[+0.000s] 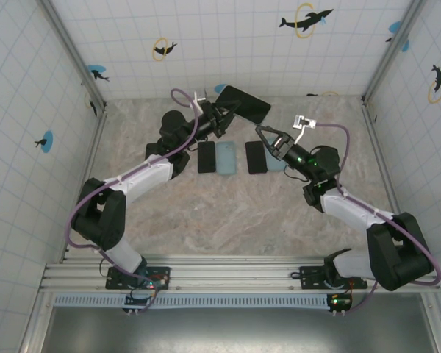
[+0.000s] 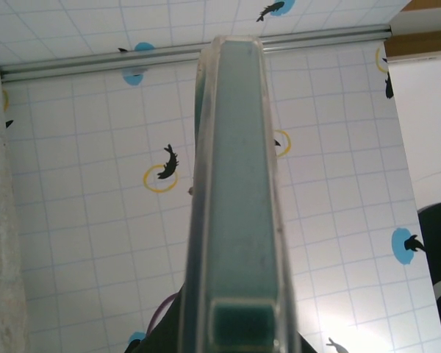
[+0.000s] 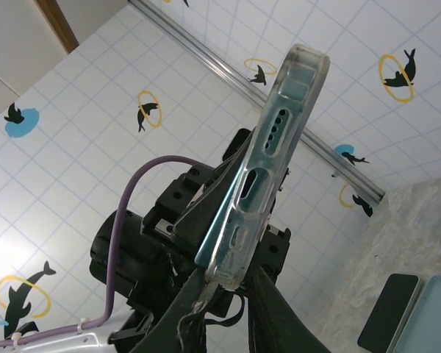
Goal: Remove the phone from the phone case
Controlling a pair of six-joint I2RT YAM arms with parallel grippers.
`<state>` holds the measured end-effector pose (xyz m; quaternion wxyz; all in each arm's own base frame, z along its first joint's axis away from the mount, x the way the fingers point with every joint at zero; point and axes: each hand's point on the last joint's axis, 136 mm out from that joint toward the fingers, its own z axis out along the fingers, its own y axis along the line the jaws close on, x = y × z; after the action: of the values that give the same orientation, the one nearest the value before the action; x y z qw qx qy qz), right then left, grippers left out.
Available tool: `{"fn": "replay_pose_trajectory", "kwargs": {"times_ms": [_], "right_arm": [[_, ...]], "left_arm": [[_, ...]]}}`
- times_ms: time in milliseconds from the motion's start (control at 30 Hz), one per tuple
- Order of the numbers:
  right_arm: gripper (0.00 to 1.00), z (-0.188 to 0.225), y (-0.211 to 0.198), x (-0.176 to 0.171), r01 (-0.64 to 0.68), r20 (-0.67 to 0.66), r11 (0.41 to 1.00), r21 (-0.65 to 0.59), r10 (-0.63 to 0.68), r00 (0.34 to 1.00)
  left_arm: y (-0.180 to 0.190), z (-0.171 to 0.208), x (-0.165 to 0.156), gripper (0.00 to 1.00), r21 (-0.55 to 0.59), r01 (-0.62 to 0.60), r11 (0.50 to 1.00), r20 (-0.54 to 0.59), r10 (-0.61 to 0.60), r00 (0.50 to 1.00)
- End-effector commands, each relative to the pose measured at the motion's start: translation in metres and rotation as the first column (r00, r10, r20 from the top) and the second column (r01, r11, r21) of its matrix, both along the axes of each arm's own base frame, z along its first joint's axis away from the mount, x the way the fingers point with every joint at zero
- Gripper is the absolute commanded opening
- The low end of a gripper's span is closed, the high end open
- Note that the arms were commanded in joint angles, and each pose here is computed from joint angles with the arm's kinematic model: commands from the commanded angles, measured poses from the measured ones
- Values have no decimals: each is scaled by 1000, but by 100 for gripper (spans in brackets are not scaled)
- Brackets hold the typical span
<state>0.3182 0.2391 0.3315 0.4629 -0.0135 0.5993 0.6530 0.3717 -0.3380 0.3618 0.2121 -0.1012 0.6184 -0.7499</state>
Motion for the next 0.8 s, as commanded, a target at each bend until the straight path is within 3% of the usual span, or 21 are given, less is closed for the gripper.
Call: {"fn": "replay_pose_trajectory", "kwargs": {"times_ms": [0, 767], "right_arm": [[18, -61, -12, 35, 95, -238, 991, -98, -116, 964], [19, -92, -8, 44, 48, -405, 989, -137, -101, 909]], "left_arm": [[4, 86, -48, 0, -136, 138, 981, 243, -102, 965], [-1, 91, -54, 0, -93, 155, 984, 312, -119, 943]]}}
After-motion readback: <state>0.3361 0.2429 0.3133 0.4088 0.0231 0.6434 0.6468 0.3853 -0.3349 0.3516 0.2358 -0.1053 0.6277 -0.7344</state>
